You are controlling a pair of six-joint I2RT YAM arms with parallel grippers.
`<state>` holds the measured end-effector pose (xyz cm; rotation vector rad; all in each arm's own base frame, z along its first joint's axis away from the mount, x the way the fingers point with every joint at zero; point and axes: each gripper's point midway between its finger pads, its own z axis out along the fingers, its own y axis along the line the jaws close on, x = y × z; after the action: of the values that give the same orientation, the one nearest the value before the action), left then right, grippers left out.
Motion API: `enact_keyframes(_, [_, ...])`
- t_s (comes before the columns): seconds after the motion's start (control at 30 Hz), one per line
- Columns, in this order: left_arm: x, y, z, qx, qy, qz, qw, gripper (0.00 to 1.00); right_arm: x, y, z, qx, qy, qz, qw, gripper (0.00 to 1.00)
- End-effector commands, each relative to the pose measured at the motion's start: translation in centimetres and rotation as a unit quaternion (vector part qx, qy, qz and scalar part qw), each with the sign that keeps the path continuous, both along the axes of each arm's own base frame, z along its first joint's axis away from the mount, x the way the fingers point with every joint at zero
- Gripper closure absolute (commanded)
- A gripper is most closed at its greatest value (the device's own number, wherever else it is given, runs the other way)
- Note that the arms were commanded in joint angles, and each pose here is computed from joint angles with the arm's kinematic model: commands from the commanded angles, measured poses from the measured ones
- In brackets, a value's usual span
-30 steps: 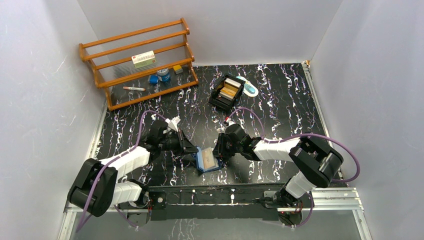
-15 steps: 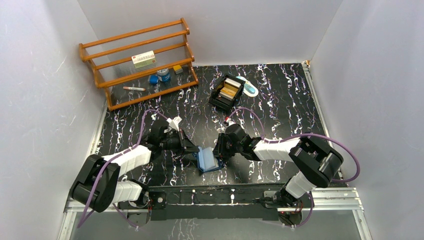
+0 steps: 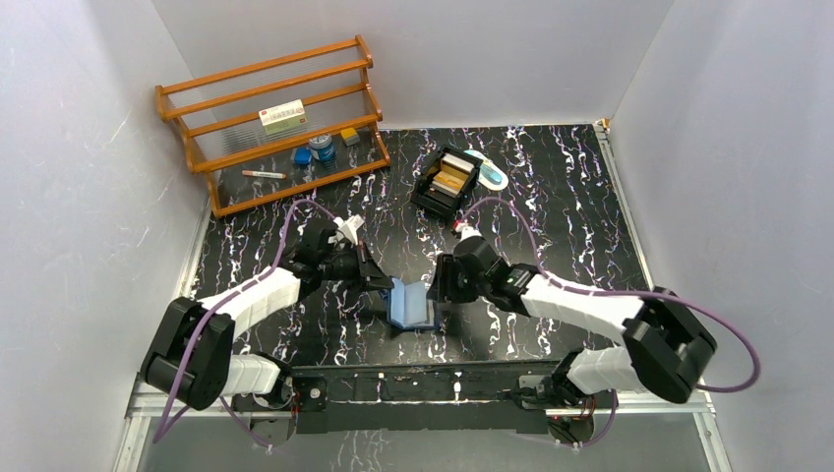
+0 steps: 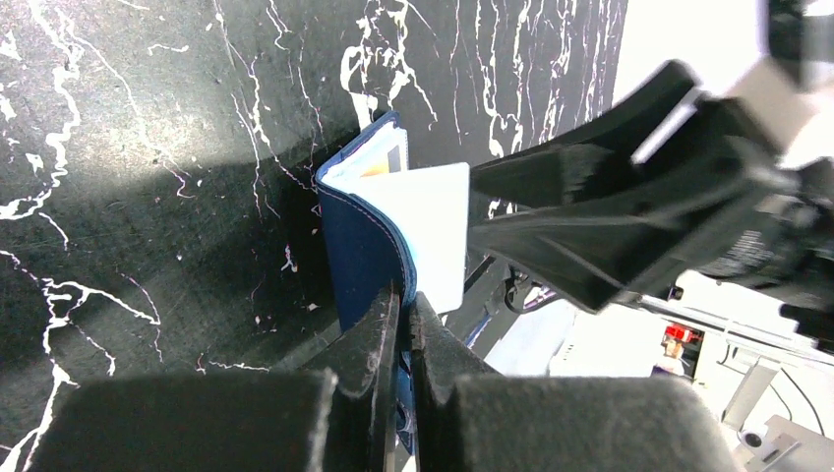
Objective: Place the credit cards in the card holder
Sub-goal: Turn over the card slot in the card holder, then pick up the credit card from the storage box.
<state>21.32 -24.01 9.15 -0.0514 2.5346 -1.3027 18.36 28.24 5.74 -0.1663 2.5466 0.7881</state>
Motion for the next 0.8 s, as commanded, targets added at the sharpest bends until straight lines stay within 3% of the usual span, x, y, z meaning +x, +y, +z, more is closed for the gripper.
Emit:
enact_keyframes(0.0, [-1.1,-0.1,0.1,0.007,0.035,-0.023,0.999,1.0,3.8,-0.8,7.1,-0.014,-0.127,0.004,0.992,0.43])
enact_keyframes(0.23, [-2.6,-0.5,0.6,-0.011,0.061,-0.076,0.995,1.0,13.1,-4.0,14.5,-0.109,-0.275,-0.034,0.955,0.39])
enact_keyframes(0.4, [-2.5,-0.4,1.3,-0.007,0.043,-0.077,0.996,1.0,20.5,-5.9,18.5,-0.149,-0.357,-0.038,0.921,0.38])
enact_keyframes(0.6, [-2.5,-0.3,2.0,-0.001,0.026,-0.104,0.994,1.0,26.8,-5.4,17.3,-0.205,-0.402,0.034,0.892,0.4])
enact_keyframes(0.77, [-2.4,-0.4,2.3,0.0,0.012,-0.116,0.993,1.0,30.6,-3.8,13.9,-0.259,-0.388,0.099,0.879,0.43])
